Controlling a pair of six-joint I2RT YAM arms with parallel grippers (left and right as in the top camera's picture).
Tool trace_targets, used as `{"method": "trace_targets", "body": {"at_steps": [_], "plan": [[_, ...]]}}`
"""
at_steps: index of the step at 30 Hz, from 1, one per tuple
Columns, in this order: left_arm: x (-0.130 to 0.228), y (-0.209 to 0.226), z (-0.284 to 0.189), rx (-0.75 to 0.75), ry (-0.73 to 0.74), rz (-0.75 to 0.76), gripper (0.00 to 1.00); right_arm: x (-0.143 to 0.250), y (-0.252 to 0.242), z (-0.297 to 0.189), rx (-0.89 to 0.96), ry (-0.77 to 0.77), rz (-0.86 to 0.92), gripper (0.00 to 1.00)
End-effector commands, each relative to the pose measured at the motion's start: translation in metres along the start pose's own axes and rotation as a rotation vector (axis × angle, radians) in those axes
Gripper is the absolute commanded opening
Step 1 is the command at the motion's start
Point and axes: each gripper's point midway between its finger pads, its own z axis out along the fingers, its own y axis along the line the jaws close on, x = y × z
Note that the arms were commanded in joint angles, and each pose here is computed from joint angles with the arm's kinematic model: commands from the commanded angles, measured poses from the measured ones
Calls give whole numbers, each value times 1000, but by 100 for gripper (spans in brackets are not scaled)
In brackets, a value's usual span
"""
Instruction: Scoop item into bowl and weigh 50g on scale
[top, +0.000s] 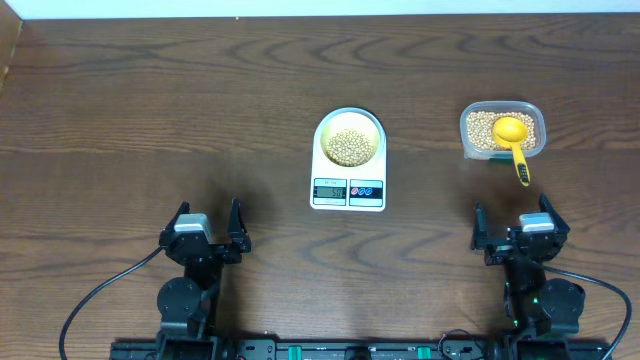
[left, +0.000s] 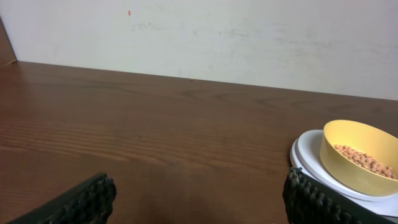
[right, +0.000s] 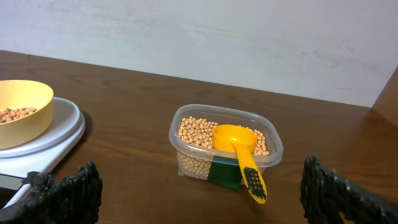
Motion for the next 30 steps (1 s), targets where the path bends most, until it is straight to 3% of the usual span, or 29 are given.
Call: {"method": "trace_targets", "body": {"at_steps": [1, 11, 20, 30], "plan": [[16, 8, 1, -39, 48, 12, 88, 2, -3, 0, 23, 6, 21, 99], [16, 8, 1, -39, 48, 12, 88, 3, -14, -1, 88, 12, 26, 99], [16, 8, 1, -39, 48, 12, 88, 2, -36, -4, 219, 0, 133, 99], [16, 8, 1, -39, 48, 12, 88, 1, -35, -4, 209, 1, 102, 99]]}}
